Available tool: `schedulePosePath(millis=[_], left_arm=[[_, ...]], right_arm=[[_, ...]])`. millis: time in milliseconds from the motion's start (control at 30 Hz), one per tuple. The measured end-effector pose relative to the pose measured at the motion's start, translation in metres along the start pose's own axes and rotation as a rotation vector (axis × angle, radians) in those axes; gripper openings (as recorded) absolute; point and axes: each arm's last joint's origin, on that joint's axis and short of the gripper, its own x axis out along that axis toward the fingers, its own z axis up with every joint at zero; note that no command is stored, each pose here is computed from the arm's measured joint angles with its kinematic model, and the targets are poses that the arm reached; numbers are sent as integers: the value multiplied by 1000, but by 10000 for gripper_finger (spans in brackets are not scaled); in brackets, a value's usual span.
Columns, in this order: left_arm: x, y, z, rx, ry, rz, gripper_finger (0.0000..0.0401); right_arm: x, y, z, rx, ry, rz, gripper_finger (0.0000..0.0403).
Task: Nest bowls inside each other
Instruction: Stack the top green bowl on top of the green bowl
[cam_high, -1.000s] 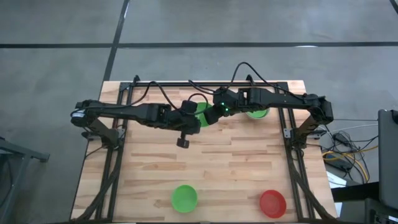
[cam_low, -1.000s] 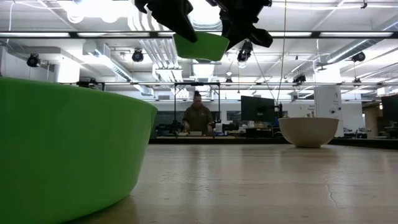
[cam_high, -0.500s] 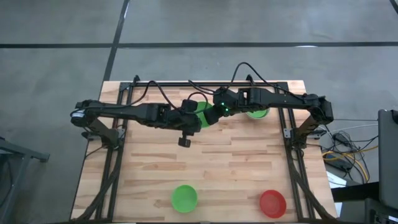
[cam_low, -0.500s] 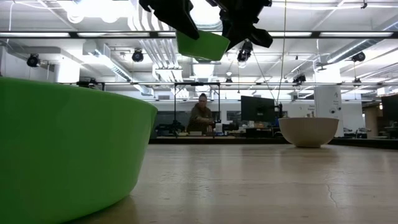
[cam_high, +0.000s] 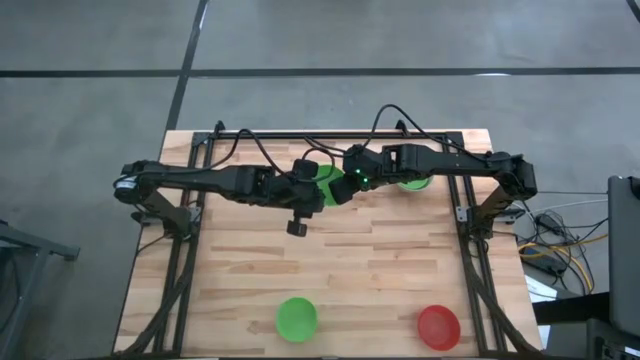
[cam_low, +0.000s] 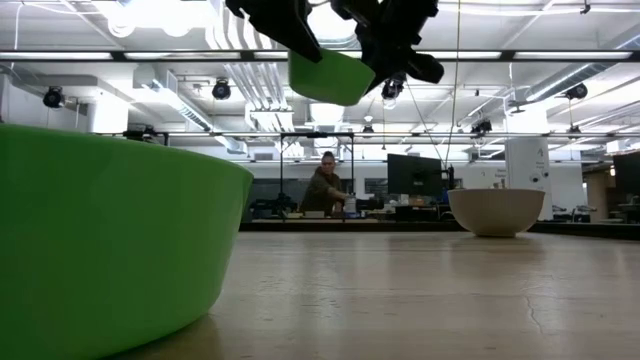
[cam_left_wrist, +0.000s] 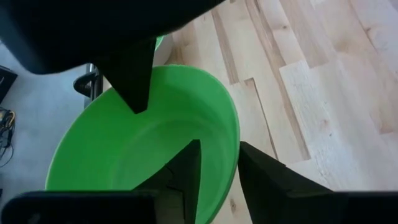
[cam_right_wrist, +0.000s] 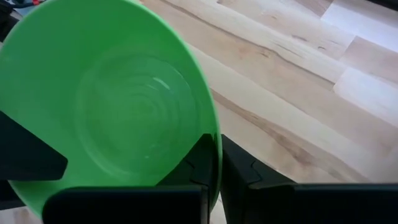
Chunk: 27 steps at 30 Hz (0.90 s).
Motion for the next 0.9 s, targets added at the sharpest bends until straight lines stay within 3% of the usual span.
schedulePosePath(millis=[900], left_arm=[[-4, 0, 3, -14, -1, -4, 106]], right_arm=[[-2, 0, 2, -44, -13, 0, 8]])
